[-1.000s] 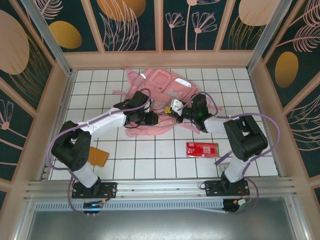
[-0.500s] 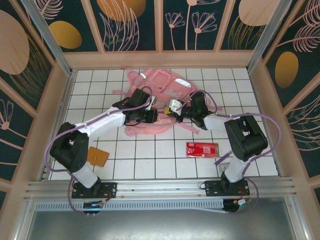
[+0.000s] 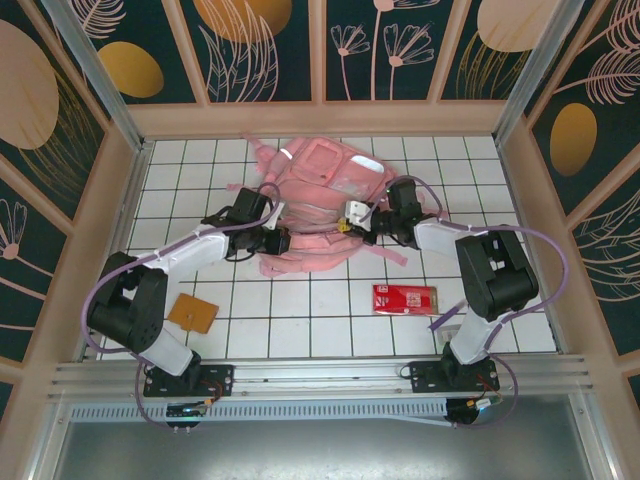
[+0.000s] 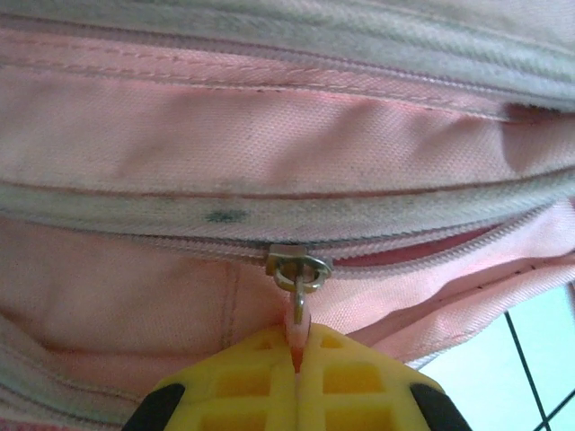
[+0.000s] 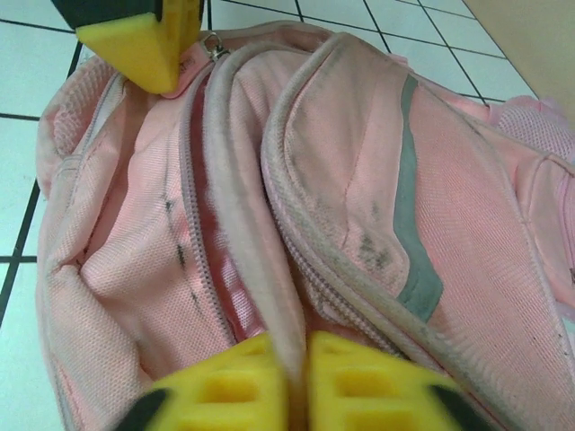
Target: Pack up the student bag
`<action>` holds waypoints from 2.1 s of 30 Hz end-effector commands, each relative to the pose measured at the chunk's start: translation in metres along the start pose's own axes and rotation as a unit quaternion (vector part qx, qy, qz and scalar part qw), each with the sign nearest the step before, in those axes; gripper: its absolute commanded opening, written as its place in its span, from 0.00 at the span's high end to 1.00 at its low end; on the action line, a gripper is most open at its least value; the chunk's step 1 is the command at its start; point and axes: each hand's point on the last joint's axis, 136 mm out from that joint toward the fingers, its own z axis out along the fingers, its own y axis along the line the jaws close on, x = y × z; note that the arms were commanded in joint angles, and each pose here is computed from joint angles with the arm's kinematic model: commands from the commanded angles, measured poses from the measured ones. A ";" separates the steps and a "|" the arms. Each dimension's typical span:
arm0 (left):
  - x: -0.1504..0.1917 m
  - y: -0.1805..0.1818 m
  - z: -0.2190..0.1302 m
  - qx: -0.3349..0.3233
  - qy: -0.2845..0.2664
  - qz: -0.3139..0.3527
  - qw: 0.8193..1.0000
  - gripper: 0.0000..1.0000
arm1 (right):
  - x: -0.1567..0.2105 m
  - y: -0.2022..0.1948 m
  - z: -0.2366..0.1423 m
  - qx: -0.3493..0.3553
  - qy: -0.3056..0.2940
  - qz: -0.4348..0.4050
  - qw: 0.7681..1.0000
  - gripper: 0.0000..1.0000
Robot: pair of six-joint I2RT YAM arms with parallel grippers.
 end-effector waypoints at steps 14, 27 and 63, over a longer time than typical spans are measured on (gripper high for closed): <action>-0.043 -0.116 -0.031 0.167 -0.074 0.061 0.981 1.00 | -0.081 0.032 0.004 0.004 -0.060 -0.027 0.998 0.43; -0.040 -0.033 -0.022 0.047 -0.067 0.009 0.997 1.00 | -0.018 0.032 -0.003 -0.011 0.097 -0.023 0.995 0.99; -0.001 -0.058 0.005 0.074 -0.075 0.377 0.920 0.57 | -0.006 0.029 -0.002 -0.019 0.145 -0.094 0.985 0.43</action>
